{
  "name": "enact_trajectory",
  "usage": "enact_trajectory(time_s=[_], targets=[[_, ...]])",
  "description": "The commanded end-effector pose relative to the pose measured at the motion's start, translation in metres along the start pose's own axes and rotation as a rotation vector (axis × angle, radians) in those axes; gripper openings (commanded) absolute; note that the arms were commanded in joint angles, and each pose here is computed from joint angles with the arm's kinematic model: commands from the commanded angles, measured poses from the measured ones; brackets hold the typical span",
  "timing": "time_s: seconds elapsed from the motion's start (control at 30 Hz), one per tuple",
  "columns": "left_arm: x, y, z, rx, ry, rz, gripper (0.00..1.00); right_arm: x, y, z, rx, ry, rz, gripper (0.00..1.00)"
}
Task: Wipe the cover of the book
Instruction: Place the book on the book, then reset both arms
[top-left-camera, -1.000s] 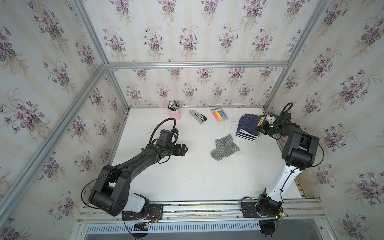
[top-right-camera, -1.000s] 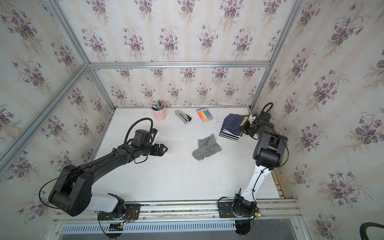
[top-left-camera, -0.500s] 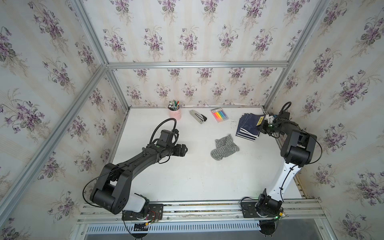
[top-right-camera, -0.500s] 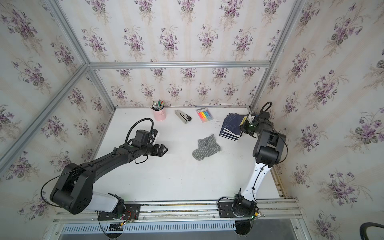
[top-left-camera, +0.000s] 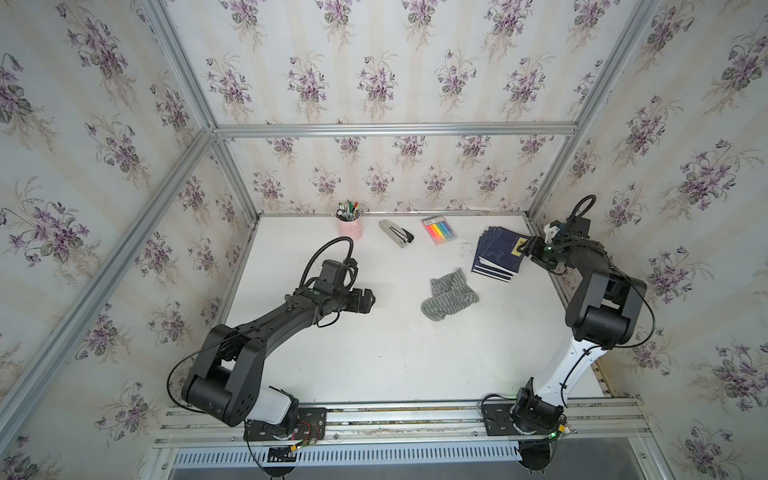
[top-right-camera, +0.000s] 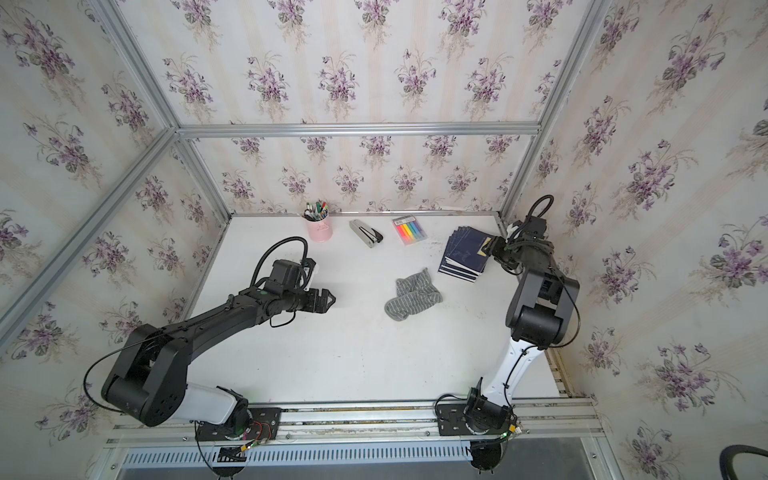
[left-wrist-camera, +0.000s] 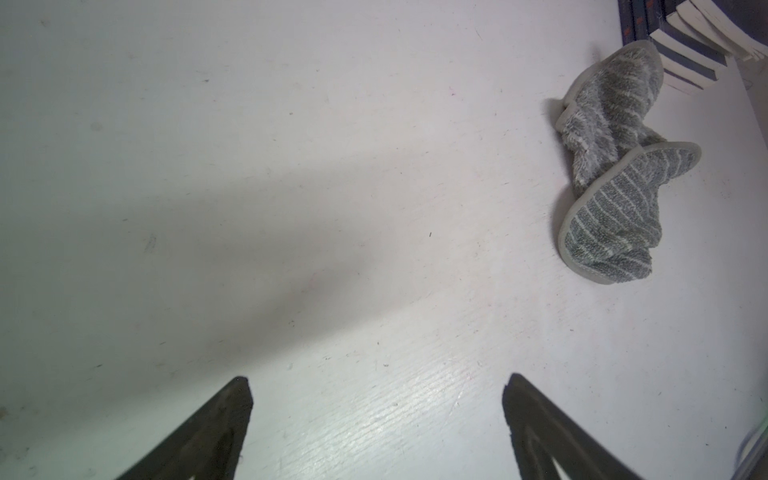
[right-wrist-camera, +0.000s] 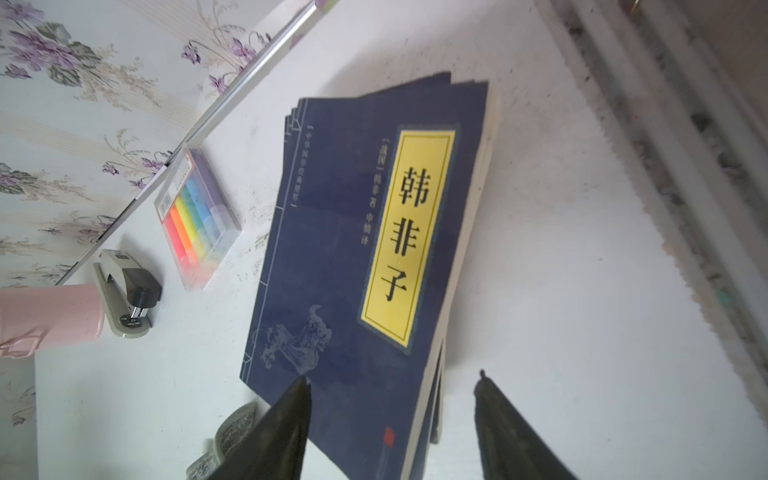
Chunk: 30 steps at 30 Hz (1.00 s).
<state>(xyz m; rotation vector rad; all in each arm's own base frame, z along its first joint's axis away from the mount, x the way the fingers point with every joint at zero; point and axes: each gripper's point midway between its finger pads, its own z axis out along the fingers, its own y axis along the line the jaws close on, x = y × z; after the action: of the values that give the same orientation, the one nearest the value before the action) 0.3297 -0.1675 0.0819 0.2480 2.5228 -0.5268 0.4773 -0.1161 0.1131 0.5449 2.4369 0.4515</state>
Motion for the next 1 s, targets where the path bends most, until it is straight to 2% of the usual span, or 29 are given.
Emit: enact_trajectory(time_s=[0.0,0.13,0.23,0.37,0.4,0.47,0.57,0.67,0.83,0.97], targets=[[-0.007,0.003,-0.001,-0.018,-0.026,0.021,0.97,-0.005,-0.009,-0.015,0.087,-0.050,-0.001,0.64],[-0.011,0.014,-0.004,-0.048,-0.045,0.016,1.00,-0.002,0.001,-0.025,0.040,-0.149,-0.030,0.65],[-0.019,0.036,-0.011,-0.099,-0.068,-0.015,1.00,0.007,0.020,-0.036,0.011,-0.253,-0.092,0.65],[-0.033,0.082,-0.027,-0.123,-0.166,-0.195,1.00,0.021,0.034,-0.060,0.040,-0.460,-0.183,0.67],[-0.042,0.088,-0.040,-0.127,-0.212,-0.201,1.00,0.027,0.032,-0.064,0.043,-0.506,-0.191,0.68],[-0.047,0.105,-0.052,-0.206,-0.239,-0.182,1.00,0.031,0.027,-0.073,0.054,-0.585,-0.187,0.68],[-0.050,0.135,-0.072,-0.401,-0.278,-0.146,1.00,0.042,0.024,-0.075,0.044,-0.630,-0.177,0.68],[-0.049,0.157,-0.079,-0.509,-0.360,-0.121,1.00,0.055,0.022,-0.076,0.023,-0.684,-0.177,0.71],[-0.048,0.177,-0.086,-0.605,-0.587,-0.079,1.00,0.070,0.030,-0.094,-0.013,-0.812,-0.233,0.73],[-0.051,0.175,-0.086,-0.595,-0.596,-0.063,1.00,0.075,0.033,-0.096,-0.020,-0.813,-0.237,0.73]])
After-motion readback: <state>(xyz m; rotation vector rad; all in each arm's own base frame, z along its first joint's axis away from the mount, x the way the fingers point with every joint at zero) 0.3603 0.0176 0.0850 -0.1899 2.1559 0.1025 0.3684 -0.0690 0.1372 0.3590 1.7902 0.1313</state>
